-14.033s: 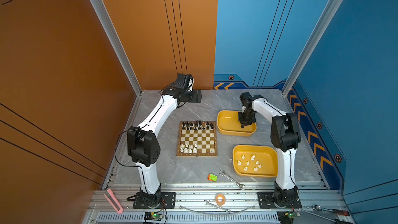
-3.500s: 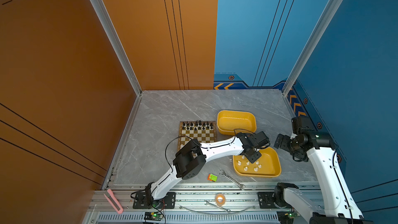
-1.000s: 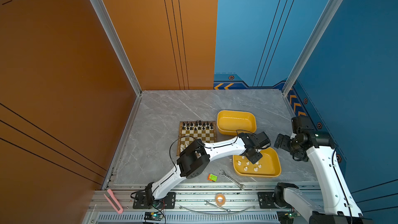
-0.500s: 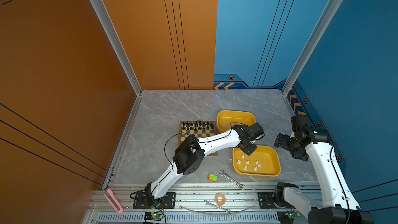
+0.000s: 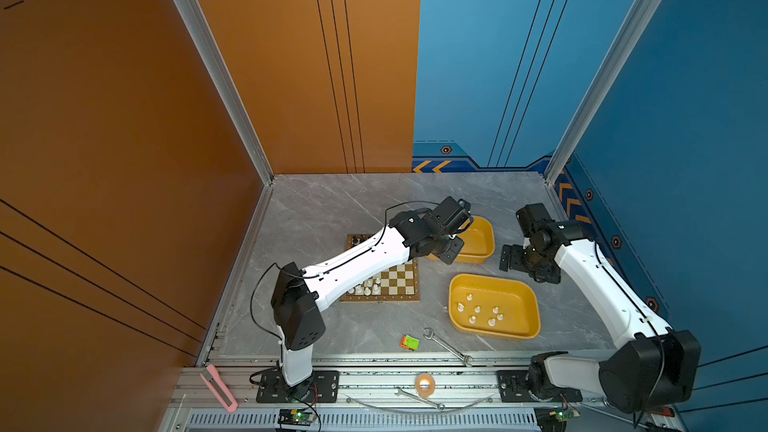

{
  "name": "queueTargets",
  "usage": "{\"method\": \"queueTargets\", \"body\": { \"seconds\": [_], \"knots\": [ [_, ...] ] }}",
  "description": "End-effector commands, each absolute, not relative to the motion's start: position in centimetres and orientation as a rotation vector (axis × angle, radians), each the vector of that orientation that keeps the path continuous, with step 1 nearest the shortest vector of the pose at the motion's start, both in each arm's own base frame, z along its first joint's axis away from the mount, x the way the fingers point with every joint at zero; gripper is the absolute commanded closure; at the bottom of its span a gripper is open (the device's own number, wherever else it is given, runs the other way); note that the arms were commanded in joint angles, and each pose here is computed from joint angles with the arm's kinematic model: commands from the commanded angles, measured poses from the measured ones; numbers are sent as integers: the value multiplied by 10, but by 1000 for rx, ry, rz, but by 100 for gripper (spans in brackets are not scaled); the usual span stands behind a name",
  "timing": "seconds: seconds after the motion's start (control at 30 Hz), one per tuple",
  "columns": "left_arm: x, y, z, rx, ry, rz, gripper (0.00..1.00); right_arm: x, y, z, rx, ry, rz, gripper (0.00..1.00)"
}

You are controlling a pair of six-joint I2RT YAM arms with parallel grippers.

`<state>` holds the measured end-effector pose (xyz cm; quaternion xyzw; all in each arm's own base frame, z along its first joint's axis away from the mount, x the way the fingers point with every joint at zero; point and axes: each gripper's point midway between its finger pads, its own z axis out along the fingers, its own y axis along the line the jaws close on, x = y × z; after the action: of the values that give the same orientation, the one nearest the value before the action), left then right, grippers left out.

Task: Set up the chess pieces on the board
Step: 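Carry the white piece to the board with the left gripper while the right gripper moves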

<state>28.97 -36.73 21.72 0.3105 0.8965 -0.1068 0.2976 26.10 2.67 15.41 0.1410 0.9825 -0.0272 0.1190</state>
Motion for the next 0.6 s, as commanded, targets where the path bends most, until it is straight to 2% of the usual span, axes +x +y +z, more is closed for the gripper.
{"method": "queueTargets", "body": {
  "seconds": [0.0, 0.23, 0.57],
  "knots": [
    [277, -323, 183, 737, 2502, -140, 100, 284, 40, 160, 400, 2829, -63, 0],
    [254, -265, 129, 600, 2613, -66, 100, 308, 66, 155, 298, 2863, -63, 0],
    [257, -233, 87, 471, 2700, -92, 100, 324, 78, 157, 265, 2866, -52, 0]
  ]
}}
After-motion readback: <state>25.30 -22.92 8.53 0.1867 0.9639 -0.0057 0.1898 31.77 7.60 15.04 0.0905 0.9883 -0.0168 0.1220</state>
